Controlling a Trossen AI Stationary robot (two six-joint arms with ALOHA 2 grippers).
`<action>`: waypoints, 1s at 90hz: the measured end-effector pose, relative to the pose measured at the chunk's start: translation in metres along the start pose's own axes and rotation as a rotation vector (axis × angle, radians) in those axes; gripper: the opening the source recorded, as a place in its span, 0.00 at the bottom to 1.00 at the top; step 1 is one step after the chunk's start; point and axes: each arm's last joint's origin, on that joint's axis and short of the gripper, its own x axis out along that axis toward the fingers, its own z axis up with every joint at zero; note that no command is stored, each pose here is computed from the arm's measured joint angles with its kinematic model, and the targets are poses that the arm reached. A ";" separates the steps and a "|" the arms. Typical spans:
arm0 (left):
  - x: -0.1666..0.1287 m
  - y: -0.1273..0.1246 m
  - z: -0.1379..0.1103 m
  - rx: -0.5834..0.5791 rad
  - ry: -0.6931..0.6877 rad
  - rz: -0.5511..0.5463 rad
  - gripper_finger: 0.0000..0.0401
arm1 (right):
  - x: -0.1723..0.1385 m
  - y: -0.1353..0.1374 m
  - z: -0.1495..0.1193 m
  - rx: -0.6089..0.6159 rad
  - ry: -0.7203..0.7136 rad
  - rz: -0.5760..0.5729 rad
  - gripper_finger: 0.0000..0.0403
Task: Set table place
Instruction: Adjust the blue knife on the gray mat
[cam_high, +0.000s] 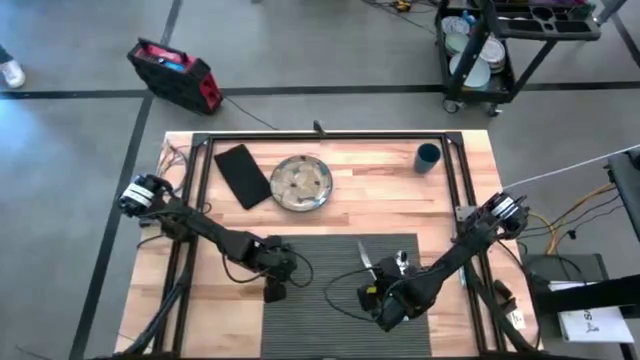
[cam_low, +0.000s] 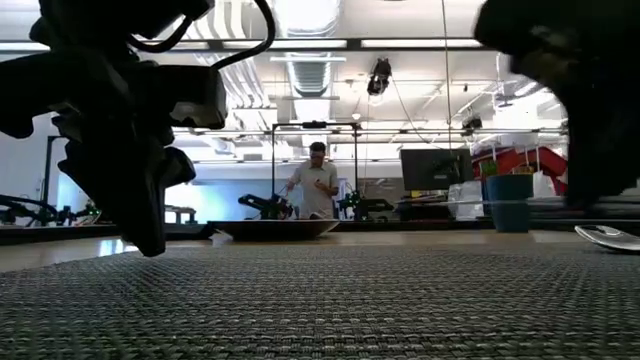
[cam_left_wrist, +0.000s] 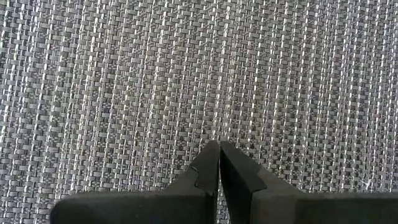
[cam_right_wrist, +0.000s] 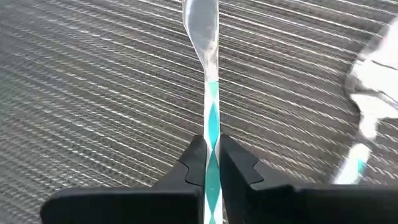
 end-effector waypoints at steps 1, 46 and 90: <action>0.000 0.000 0.000 -0.001 0.000 0.000 0.00 | 0.000 0.000 -0.001 0.009 0.001 0.000 0.01; 0.001 0.001 -0.001 -0.003 0.003 0.001 0.00 | 0.004 -0.017 -0.017 0.185 0.004 -0.036 0.00; 0.001 0.001 -0.001 0.000 0.003 0.001 0.00 | 0.017 -0.023 -0.020 0.185 0.047 -0.015 0.01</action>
